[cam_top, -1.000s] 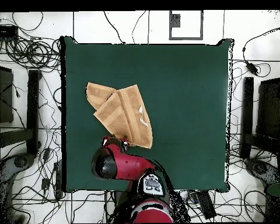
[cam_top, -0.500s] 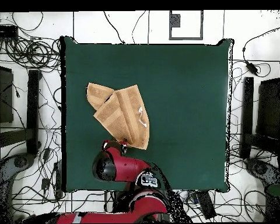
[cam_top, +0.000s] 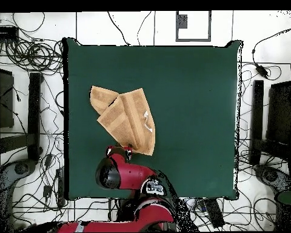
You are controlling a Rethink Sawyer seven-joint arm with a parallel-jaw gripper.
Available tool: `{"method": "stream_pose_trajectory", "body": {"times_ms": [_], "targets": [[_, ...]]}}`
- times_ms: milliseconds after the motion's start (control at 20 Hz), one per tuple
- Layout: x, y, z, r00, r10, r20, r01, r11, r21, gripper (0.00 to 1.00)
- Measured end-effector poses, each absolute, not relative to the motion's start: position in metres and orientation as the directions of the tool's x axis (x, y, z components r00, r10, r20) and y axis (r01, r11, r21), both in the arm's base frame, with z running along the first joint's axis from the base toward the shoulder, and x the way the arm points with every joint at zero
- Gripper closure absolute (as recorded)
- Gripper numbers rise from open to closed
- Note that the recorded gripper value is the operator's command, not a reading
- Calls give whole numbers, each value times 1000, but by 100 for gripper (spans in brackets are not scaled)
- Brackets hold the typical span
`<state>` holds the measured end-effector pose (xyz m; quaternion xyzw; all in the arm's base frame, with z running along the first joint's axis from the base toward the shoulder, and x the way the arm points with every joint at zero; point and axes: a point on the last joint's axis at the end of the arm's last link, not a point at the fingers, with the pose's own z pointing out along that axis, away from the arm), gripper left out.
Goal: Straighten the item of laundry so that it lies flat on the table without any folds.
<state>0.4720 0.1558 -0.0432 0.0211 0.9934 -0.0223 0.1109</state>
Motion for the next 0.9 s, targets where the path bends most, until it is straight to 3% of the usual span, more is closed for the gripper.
{"method": "stream_pose_trajectory", "body": {"times_ms": [550,600,900], "targets": [[472,188,-15,-971,-38,-235,-25,998,-57,0],[474,195,-7,-970,-49,-239,-37,998,-54,100],[478,195,-1,-968,-48,-245,-36,998,-53,100]]}}
